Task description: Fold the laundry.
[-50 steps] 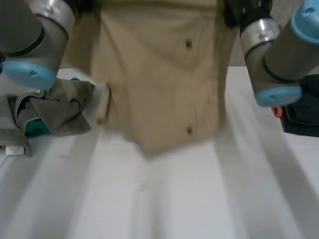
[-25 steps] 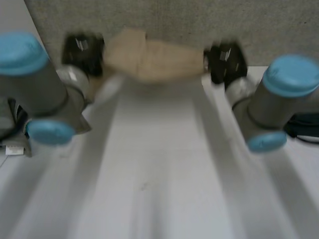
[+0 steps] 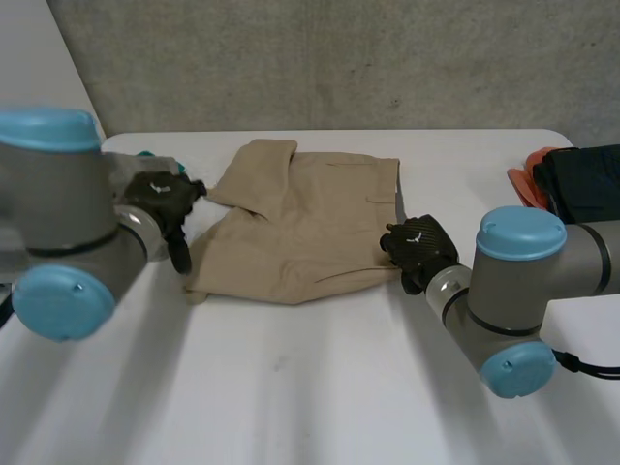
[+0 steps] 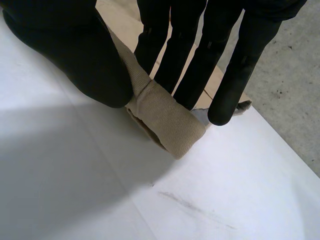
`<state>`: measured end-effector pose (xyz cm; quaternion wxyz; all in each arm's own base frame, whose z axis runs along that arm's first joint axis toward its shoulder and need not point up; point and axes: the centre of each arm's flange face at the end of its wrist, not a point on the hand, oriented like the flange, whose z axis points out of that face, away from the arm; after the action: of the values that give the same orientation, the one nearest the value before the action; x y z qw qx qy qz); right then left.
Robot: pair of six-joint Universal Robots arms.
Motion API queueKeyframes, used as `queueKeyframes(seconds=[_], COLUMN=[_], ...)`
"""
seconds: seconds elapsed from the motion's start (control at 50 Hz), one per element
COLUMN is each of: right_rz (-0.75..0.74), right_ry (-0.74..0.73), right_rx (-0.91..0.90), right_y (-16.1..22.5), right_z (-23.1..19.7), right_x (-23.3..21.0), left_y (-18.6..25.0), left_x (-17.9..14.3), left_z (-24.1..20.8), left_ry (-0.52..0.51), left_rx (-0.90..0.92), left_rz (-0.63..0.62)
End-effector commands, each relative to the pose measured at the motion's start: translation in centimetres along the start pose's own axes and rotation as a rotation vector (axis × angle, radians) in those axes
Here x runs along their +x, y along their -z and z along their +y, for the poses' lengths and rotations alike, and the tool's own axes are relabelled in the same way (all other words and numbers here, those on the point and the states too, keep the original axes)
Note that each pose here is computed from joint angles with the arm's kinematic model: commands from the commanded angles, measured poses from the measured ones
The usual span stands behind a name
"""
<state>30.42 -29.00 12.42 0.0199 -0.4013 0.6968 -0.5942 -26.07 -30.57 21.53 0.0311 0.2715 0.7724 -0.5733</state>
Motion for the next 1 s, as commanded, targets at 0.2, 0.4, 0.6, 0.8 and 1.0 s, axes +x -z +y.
queueKeyframes(seconds=[0.2,0.4,0.6,0.8,1.0], right_rz=[0.037,0.028,0.033,-0.046,-0.296], right_ry=[0.007,0.012,0.027,0.226,0.553], right_rx=[0.009,0.014,0.011,-0.037,-0.155], right_y=[-0.5,-0.4,-0.3,2.7,10.8], right_z=[0.4,0.2,0.1,-1.1,-1.4], right_x=[1.9,1.5,1.8,2.1,1.8], left_y=[-3.6,-4.8,-4.6,1.5,11.9], left_x=[-1.0,1.0,2.7,-0.1,2.7], left_z=[2.1,3.5,4.0,1.6,4.7], left_ry=[0.034,0.026,0.012,-0.020,-0.293], left_rx=[-0.123,-0.111,-0.123,-0.202,-0.343], left_rz=[0.159,0.220,0.260,0.147,0.428])
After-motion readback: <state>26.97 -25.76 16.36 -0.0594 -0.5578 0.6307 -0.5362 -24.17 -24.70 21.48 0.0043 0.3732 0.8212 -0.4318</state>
